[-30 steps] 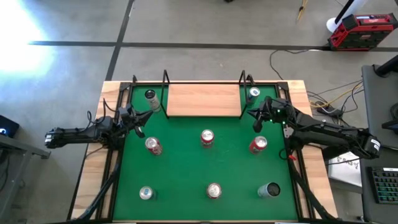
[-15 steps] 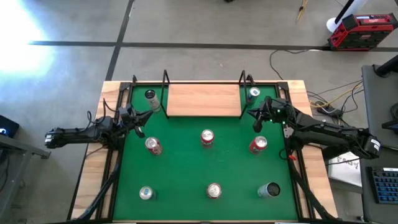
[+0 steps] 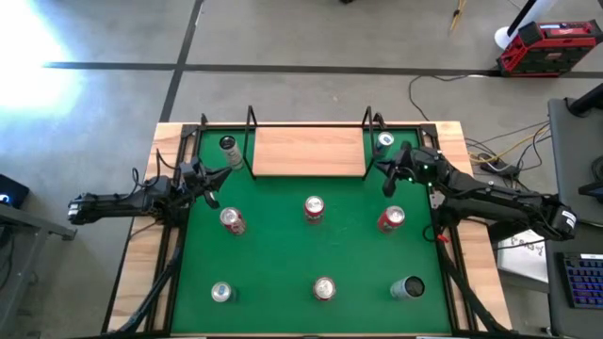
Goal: Place canned beverage on shelf
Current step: Put the top blue soda can onto the shelf
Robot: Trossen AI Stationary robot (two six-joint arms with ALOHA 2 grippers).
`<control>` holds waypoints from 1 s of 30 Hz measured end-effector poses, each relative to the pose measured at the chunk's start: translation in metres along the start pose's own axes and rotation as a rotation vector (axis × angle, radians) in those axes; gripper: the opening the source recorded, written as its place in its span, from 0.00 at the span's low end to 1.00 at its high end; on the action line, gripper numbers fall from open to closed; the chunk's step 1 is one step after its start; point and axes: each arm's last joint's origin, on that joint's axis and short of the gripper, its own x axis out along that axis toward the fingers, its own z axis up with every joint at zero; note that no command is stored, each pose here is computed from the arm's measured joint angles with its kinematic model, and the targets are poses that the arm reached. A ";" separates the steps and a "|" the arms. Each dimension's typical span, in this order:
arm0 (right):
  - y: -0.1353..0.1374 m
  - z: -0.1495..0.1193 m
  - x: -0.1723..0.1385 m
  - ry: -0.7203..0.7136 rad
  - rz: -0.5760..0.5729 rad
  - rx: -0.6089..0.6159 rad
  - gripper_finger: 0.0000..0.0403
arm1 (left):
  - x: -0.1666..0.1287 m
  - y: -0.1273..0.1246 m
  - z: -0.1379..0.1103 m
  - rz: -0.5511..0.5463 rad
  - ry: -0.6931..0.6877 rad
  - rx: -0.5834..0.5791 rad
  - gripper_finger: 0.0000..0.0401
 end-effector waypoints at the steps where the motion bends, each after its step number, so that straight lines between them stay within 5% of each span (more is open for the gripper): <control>1: 0.000 0.002 0.000 -0.020 -0.001 -0.003 0.04 | 0.000 0.000 0.000 0.000 0.000 0.000 0.00; 21: -0.004 0.013 -0.001 -0.093 -0.128 0.219 0.04 | 0.000 0.000 0.000 0.000 0.000 0.000 0.00; 30: -0.013 0.071 -0.015 0.124 -0.351 0.147 0.04 | 0.000 0.000 0.000 0.000 0.000 0.000 0.00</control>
